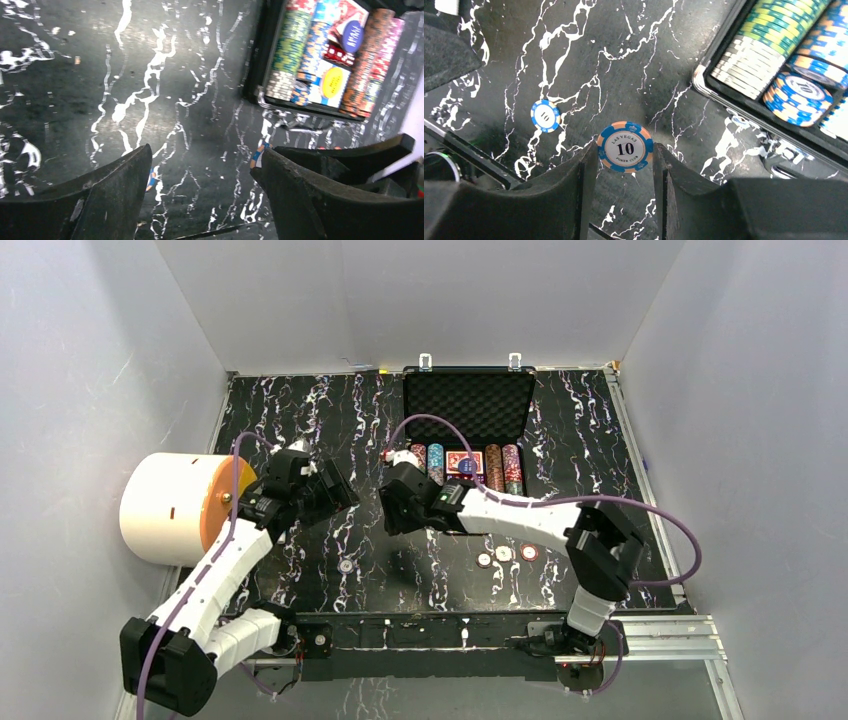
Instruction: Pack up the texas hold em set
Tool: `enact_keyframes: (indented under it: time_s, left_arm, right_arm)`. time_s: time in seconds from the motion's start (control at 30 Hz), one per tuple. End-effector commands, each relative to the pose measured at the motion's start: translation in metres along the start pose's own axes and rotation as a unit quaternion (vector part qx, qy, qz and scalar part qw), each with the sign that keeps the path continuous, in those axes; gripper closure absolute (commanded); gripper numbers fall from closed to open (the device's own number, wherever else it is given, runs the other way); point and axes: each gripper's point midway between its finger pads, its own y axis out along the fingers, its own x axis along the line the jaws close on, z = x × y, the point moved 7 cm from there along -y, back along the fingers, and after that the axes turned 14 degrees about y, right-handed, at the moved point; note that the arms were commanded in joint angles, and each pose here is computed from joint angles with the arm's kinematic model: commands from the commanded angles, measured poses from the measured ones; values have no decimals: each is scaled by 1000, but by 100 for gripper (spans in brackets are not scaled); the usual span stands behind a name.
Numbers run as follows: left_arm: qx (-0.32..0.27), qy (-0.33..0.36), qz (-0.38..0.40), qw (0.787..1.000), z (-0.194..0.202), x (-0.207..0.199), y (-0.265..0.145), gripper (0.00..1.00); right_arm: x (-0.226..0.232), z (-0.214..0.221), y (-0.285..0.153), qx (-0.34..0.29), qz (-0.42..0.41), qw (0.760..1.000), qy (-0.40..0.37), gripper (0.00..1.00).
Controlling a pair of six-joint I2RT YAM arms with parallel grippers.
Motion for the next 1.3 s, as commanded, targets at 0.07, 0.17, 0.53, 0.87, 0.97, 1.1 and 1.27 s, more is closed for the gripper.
enact_keyframes:
  time_s: [0.07, 0.17, 0.53, 0.87, 0.97, 1.1, 1.27]
  left_arm:
    - [-1, -7, 106, 994, 13, -15, -10, 31]
    - [-9, 34, 194, 980, 15, -29, -9, 36]
    - [-66, 104, 320, 939, 15, -65, 7, 29]
    - [-78, 62, -53, 994, 4, -19, 40, 41]
    - [-53, 53, -91, 993, 0, -6, 39, 40]
    - [-32, 16, -105, 994, -15, 19, 44, 31]
    - [19, 48, -154, 987, -29, 33, 58, 23]
  right_arm:
    - [4, -30, -28, -68, -60, 993, 81, 51]
    - [0, -38, -33, -83, -67, 987, 119, 51]
    - [-17, -62, -54, -148, -130, 928, 317, 51]
    - [-32, -62, -45, -146, -64, 945, 287, 48]
    - [-36, -59, -38, -137, -45, 962, 231, 45]
    - [-33, -60, -31, -117, -42, 977, 176, 40]
    - [-24, -58, -21, -85, -61, 981, 161, 39]
